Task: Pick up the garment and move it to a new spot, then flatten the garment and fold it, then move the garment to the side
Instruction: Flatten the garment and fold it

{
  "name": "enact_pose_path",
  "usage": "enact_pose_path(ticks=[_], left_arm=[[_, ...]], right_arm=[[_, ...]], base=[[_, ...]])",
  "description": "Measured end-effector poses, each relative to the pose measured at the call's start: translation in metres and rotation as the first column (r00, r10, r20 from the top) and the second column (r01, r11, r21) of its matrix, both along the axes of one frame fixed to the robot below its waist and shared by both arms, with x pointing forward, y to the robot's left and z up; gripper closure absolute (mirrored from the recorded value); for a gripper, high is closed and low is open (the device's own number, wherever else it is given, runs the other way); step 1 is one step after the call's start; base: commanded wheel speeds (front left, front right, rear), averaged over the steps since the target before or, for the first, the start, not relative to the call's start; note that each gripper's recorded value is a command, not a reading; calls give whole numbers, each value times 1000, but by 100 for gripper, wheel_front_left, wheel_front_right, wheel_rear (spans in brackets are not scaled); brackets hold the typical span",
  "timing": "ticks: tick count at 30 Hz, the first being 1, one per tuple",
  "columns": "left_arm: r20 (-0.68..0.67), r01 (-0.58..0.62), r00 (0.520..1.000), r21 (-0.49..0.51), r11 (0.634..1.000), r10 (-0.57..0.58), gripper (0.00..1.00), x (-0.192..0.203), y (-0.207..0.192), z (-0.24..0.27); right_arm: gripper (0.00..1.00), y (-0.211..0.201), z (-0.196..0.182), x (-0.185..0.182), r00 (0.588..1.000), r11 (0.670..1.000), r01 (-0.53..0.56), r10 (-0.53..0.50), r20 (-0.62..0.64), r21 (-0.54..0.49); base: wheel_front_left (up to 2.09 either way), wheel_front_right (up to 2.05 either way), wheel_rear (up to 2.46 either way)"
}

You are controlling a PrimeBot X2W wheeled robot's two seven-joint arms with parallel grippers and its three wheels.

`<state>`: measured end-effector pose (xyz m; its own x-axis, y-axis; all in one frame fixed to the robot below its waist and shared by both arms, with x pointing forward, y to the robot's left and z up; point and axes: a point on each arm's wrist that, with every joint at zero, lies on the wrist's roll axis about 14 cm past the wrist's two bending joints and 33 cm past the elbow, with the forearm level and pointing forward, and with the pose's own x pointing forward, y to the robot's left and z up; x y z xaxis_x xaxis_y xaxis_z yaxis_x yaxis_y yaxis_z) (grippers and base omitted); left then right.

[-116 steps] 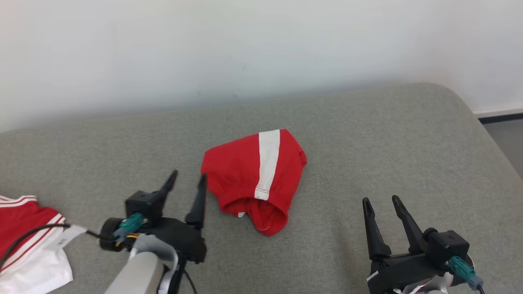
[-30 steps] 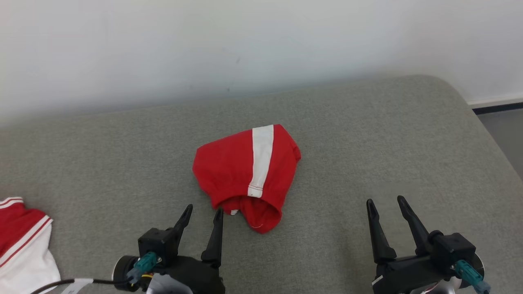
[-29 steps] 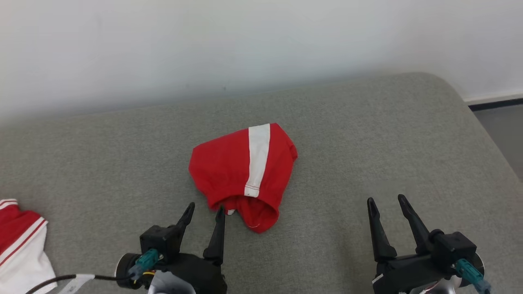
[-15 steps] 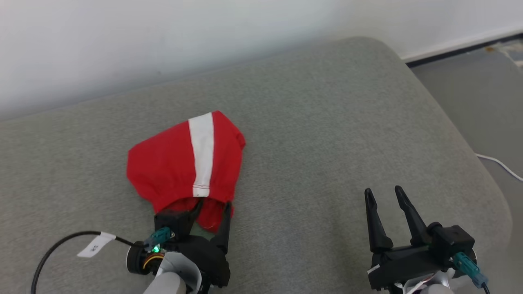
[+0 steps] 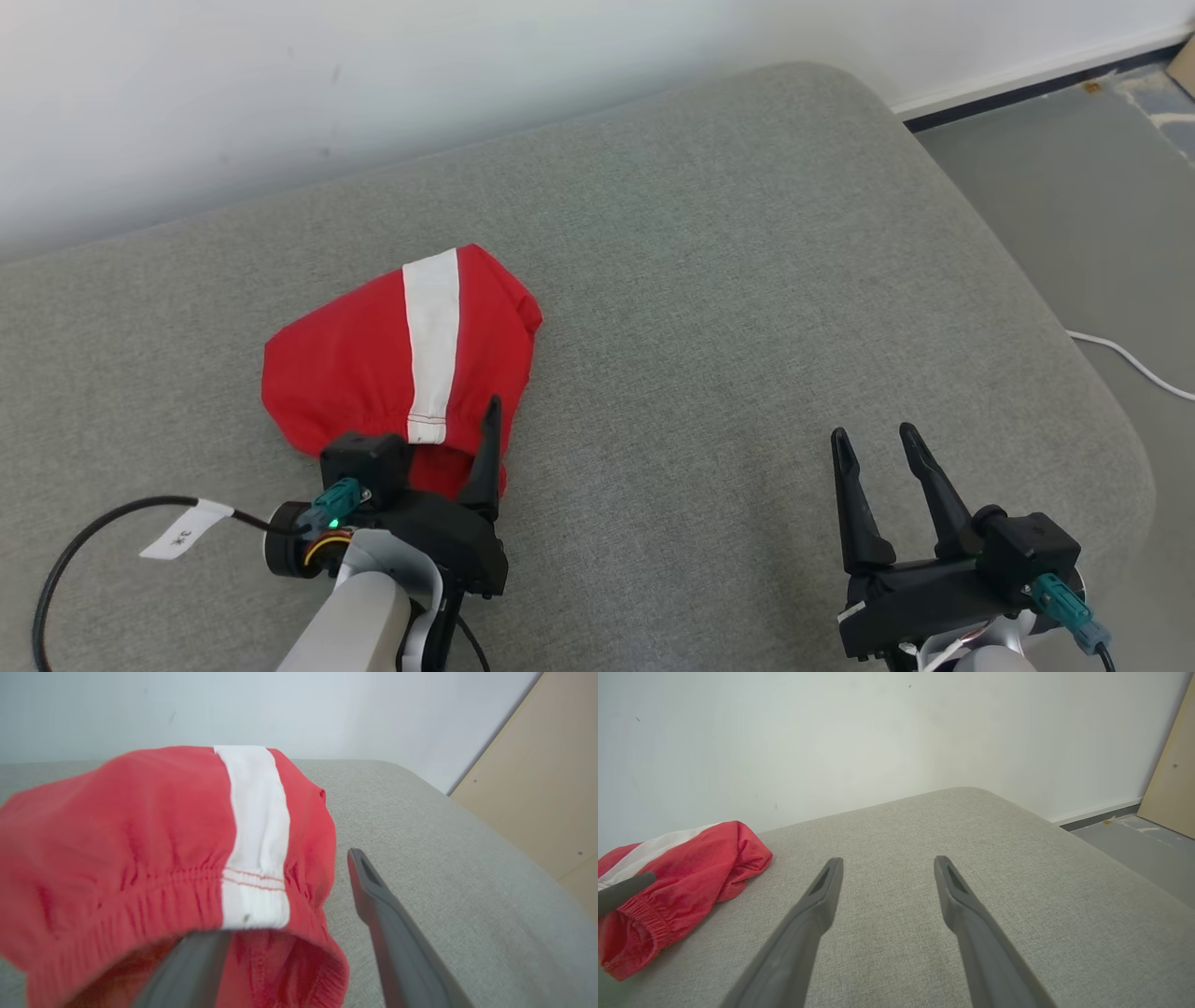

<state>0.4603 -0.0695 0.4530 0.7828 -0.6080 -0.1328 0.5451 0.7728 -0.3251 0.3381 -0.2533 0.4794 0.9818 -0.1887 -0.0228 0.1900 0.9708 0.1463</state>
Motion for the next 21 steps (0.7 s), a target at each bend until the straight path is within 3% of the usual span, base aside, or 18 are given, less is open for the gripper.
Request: enact_pose_path(ticks=[6,7,8,21], left_arm=[[35,-41,999,-16,999,41,2,1,14,11],[26,-52,998,-38,998,53,94,2,15,15],[15,-53,998,-51,997,54,100,1,16,16],[49,-128,990,-51,990,130,100,-8,59,31]], right_arm=[[0,4,1,2,1000,1000,-13,13,5,3],[0,5,1,3,1000,1000,-17,17,6,5],[0,6,1,3,1000,1000,-20,20,6,6],[0,26,-5,7,997,997,-82,82,-7,12]], base=[[0,0,0],[0,0,0],[0,0,0],[0,0,0]])
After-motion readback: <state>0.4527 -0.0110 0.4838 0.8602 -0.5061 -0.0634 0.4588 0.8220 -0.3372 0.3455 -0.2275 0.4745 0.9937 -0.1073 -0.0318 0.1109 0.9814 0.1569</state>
